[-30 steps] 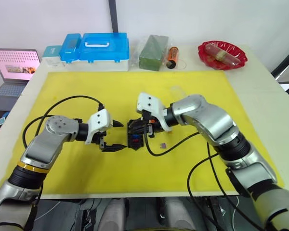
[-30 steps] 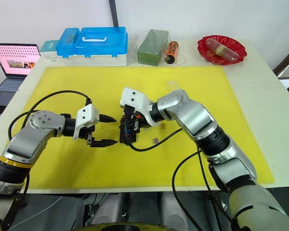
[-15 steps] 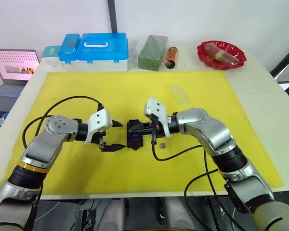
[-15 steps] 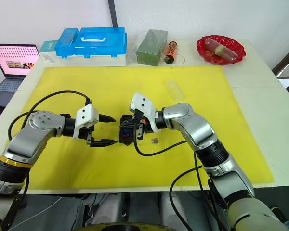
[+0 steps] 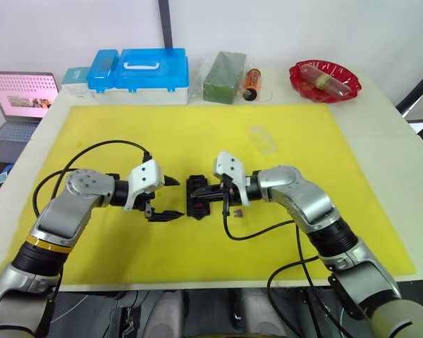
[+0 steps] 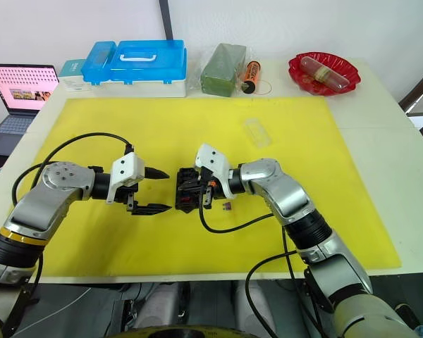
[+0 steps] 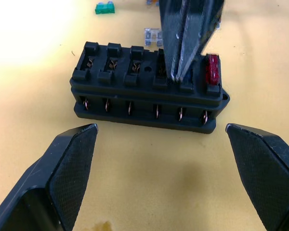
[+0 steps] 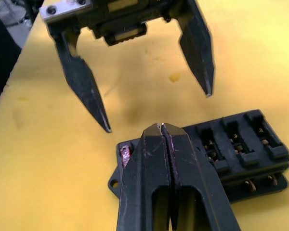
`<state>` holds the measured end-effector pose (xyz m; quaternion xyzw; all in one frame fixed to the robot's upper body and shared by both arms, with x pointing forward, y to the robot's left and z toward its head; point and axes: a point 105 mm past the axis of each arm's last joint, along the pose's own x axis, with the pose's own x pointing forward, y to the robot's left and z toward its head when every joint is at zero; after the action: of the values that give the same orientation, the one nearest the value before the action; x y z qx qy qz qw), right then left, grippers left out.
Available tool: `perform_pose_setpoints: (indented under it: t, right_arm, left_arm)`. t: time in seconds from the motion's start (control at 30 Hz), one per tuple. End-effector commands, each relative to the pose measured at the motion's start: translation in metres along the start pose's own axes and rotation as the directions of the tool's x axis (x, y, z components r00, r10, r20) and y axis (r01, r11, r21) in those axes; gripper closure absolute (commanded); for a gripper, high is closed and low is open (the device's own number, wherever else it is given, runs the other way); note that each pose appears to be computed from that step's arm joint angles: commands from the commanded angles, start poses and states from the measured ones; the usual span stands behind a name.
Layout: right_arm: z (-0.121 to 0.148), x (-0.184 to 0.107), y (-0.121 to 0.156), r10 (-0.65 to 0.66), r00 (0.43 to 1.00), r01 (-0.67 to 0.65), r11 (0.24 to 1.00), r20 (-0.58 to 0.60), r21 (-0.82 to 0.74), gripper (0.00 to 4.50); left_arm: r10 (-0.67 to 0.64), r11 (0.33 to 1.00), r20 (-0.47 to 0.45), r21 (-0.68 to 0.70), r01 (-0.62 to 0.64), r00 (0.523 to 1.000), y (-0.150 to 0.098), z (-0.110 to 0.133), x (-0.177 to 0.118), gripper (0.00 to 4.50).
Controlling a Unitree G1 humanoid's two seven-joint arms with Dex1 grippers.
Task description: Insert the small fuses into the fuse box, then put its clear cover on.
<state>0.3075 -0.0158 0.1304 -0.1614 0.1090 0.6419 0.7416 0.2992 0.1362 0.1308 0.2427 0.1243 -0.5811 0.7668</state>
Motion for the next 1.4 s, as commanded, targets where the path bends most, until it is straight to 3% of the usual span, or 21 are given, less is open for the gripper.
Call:
perform_pose_setpoints:
  t: [0.03, 0.27, 0.47, 0.63, 0.87, 1.03, 1.13, 1.4]
  right_arm:
    - [-0.028, 0.001, -0.001, -0.002, 0.993, 0.003, 1.0, -0.115, 0.009, 4.48]
    - [-0.029, -0.003, -0.005, -0.006, 0.993, 0.004, 1.0, -0.117, -0.013, 4.48]
    - [0.004, -0.011, -0.012, -0.039, 0.999, 0.039, 0.999, 0.016, -0.015, 4.48]
    - [0.038, -0.041, -0.01, -0.045, 0.992, 0.052, 0.997, 0.114, -0.055, 4.48]
    - [0.042, -0.091, -0.004, -0.096, 0.994, 0.1, 0.992, 0.055, -0.078, 4.48]
    - [0.03, -0.129, -0.003, -0.157, 0.986, 0.153, 0.984, -0.048, -0.09, 4.48]
    - [0.023, -0.156, -0.005, -0.214, 0.969, 0.205, 0.976, -0.127, -0.077, 3.9]
    - [0.006, -0.193, 0.002, -0.252, 0.946, 0.25, 0.968, -0.206, -0.035, 1.1]
  left_arm:
    - [0.015, 0.999, 0.032, 0.038, -0.016, 0.999, 0.0, 0.011, -0.003, 0.0]
    - [0.023, 0.999, 0.037, 0.033, -0.024, 0.999, 0.0, 0.012, -0.002, 0.0]
    - [0.017, 0.999, 0.075, 0.034, -0.02, 0.997, -0.001, 0.018, -0.004, 0.0]
    - [0.0, 0.999, 0.117, 0.034, -0.004, 0.993, 0.001, 0.028, -0.011, 0.0]
    - [0.033, 0.999, 0.116, 0.007, -0.034, 0.993, 0.011, 0.029, -0.038, 0.0]
    - [0.059, 0.995, -0.006, -0.078, -0.06, 0.998, 0.015, 0.016, -0.061, 0.0]
    - [0.071, 0.992, -0.043, -0.102, -0.075, 0.997, 0.013, 0.014, -0.081, 0.0]
    - [0.123, 0.983, -0.066, -0.13, -0.131, 0.99, 0.01, 0.01, -0.104, 0.0]
